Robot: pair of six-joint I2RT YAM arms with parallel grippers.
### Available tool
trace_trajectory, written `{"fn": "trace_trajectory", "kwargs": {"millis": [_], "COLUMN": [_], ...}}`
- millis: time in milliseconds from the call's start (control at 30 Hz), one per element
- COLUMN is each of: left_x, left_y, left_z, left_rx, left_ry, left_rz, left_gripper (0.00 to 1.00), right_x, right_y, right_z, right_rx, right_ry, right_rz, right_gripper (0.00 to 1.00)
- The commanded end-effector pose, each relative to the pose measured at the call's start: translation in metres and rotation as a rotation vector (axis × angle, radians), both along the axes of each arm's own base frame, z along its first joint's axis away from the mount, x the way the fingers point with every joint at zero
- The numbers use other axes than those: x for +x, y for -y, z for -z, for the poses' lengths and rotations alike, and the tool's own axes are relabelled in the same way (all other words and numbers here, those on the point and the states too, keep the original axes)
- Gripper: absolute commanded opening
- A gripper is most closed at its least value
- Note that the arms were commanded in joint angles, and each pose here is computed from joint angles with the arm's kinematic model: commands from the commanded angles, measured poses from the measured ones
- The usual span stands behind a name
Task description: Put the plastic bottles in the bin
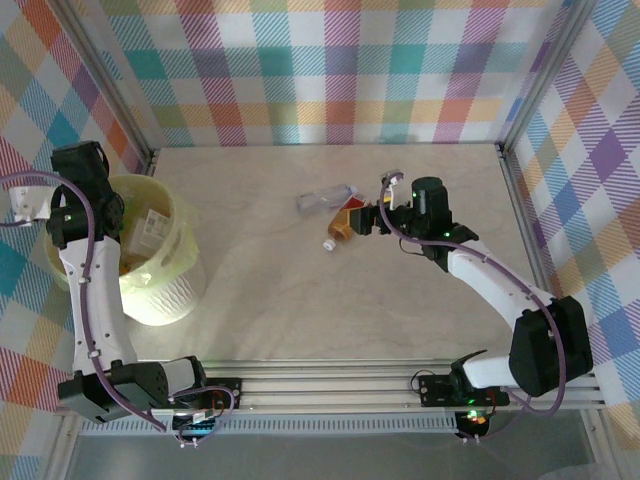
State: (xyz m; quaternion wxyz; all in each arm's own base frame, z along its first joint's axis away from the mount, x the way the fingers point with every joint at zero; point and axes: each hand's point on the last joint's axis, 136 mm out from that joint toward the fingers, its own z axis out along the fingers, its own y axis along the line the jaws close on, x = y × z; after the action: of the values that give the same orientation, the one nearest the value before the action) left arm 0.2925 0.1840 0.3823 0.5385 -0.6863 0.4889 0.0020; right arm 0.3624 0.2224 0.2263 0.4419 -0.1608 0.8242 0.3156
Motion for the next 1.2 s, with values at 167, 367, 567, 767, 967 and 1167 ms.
{"fn": "trace_trajectory", "kwargs": {"millis": [167, 367, 567, 767, 967, 1167], "left_x": [0.073, 0.115, 0.137, 0.141, 0.139, 0.135], "left_y": [0.072, 0.156, 0.234, 0.296, 0.338, 0.349], "left_z": [-0.043, -0.061, -0.040, -0.015, 0.025, 0.062], "left_rx": [0.087, 0.176, 0.172, 0.122, 0.048, -0.021], "left_ry": [0.138, 0.182, 0.152, 0.175, 0.119, 0.074], "left_rz": [0.436, 0.748, 1.019, 1.226, 1.367, 1.402], "left_gripper": [1.00, 1.00, 1.00, 1.00, 1.00, 1.00], "right_x": [0.020, 0.018, 0.017, 0.014, 0.020, 0.032], "right_y": [0.033, 0.038, 0.041, 0.024, -0.001, -0.013], "right_z": [0.020, 0.055, 0.081, 0.102, 0.112, 0.134], "right_rx": [0.044, 0.001, 0.017, 0.043, 0.033, -0.048], "right_ry": [-0.161, -0.296, -0.382, -0.491, -0.539, -0.578], "right_rz": [0.314, 0.368, 0.424, 0.370, 0.331, 0.396], "right_gripper": [1.00, 1.00, 1.00, 1.00, 1.00, 1.00]}}
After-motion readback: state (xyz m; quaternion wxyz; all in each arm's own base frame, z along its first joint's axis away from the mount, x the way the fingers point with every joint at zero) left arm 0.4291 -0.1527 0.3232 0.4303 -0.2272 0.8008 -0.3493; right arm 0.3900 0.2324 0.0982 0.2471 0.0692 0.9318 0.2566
